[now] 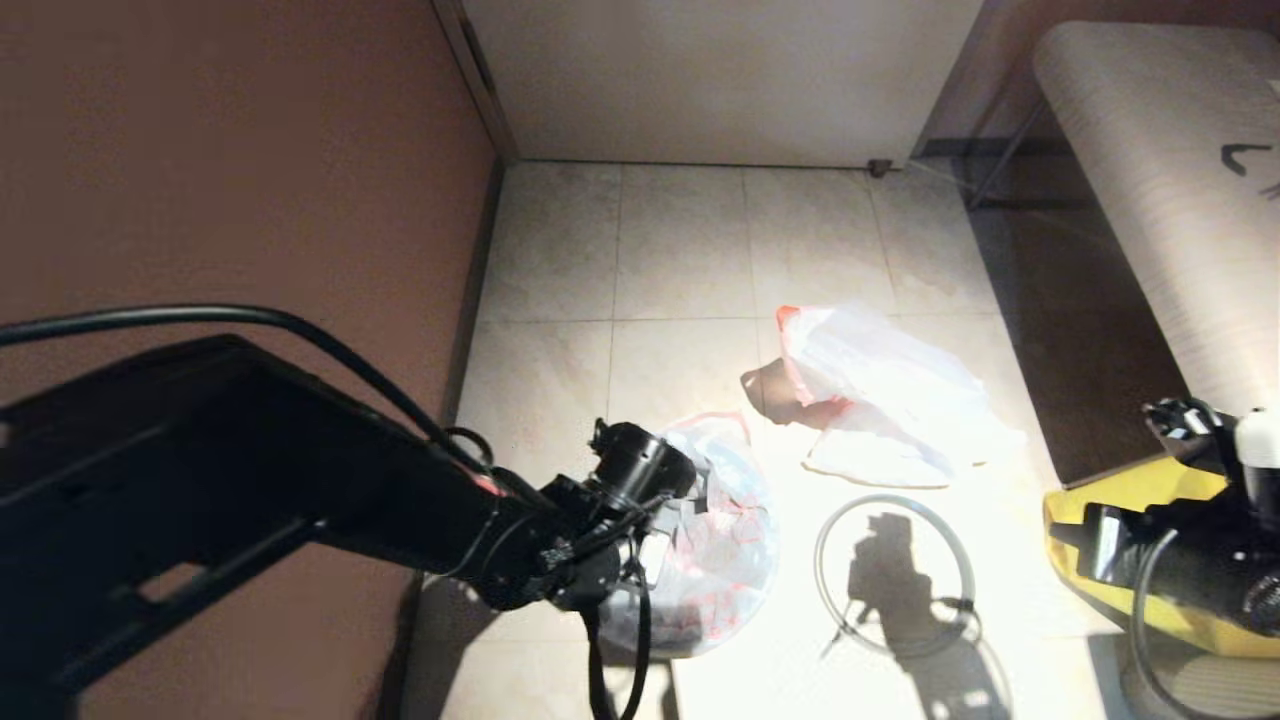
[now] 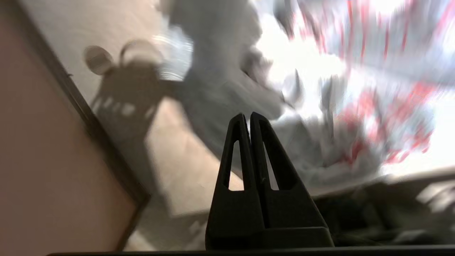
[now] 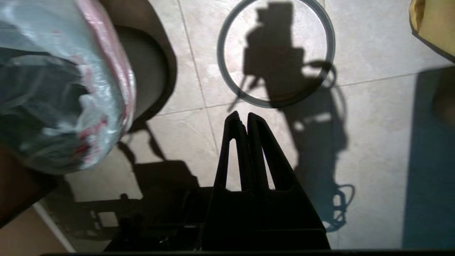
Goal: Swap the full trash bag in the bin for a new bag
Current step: Place the trash can ring on the trash can
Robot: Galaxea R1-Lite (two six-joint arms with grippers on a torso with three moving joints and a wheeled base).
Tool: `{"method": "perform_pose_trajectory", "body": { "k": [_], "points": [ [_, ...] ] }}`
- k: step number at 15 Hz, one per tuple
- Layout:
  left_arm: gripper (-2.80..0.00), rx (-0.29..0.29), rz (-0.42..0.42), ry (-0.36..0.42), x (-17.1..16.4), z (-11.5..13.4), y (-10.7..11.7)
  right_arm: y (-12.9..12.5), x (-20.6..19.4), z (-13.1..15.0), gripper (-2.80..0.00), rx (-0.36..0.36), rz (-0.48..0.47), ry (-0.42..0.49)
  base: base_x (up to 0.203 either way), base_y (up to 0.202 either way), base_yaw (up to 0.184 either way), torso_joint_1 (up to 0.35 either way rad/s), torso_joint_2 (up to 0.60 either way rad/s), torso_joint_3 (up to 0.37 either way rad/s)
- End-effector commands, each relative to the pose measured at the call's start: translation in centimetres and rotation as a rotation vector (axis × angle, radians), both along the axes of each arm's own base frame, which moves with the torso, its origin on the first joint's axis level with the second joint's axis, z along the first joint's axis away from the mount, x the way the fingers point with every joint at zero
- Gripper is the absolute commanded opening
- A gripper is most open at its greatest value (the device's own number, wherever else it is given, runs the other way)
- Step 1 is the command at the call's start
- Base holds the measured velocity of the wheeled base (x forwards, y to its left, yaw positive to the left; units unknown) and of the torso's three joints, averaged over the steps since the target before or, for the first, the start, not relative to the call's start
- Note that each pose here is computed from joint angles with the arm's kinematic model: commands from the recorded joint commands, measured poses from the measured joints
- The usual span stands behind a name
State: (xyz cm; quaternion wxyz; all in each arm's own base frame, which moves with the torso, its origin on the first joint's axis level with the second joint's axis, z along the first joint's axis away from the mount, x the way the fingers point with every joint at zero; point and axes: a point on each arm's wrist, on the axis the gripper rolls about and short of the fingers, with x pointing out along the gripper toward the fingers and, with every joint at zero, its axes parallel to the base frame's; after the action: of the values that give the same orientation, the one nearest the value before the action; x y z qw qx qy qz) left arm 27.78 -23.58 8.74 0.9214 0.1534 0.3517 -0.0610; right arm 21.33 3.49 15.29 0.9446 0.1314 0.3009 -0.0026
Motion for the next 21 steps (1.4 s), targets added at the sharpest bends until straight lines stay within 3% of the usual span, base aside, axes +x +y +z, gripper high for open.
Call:
{"method": "perform_pose_trajectory", "body": {
  "k": [1, 3, 6, 9, 13, 14, 21],
  "points": [
    [-2.8, -0.163, 0.093, -0.161, 1.0, 4.8, 3.9, -0.6, 5.6, -4.7, -2.8, -0.06, -0.03, 0.17, 0.0, 0.0, 0.0, 0.0, 0.0, 0.0],
    [-2.8, -0.28, 0.087, -0.229, 2.5, 8.5, 6.6, -1.6, 9.9, -8.6, -2.8, -0.126, -0.04, 0.244, 0.0, 0.0, 0.0, 0.0, 0.0, 0.0],
    [-2.8, -0.382, 0.025, -0.201, 4.8, 11.0, 8.5, -3.6, 16.9, -13.6, -2.8, -0.269, -0.025, 0.268, 0.0, 0.0, 0.0, 0.0, 0.0, 0.0],
    [-2.8, -0.422, -0.019, -0.21, 5.6, 12.9, 7.4, -5.6, 20.4, -20.0, -2.8, -0.433, 0.065, 0.373, 0.0, 0.0, 0.0, 0.0, 0.0, 0.0],
    [-2.8, -0.431, -0.029, -0.212, 5.0, 13.3, 7.3, -7.9, 23.9, -25.8, -2.8, -0.534, 0.116, 0.406, 0.0, 0.0, 0.0, 0.0, 0.0, 0.0],
    [-2.8, -0.431, -0.028, -0.214, 5.1, 13.3, 7.3, -8.6, 24.8, -26.1, 0.0, -0.551, 0.111, 0.387, 0.0, 0.0, 0.0, 0.0, 0.0, 0.0],
    [-2.8, -0.423, -0.022, -0.204, 5.4, 12.6, 7.1, -10.8, 26.8, -28.8, 0.0, -0.575, 0.116, 0.365, 0.0, 0.0, 0.0, 0.0, 0.0, 0.0]
  ]
}}
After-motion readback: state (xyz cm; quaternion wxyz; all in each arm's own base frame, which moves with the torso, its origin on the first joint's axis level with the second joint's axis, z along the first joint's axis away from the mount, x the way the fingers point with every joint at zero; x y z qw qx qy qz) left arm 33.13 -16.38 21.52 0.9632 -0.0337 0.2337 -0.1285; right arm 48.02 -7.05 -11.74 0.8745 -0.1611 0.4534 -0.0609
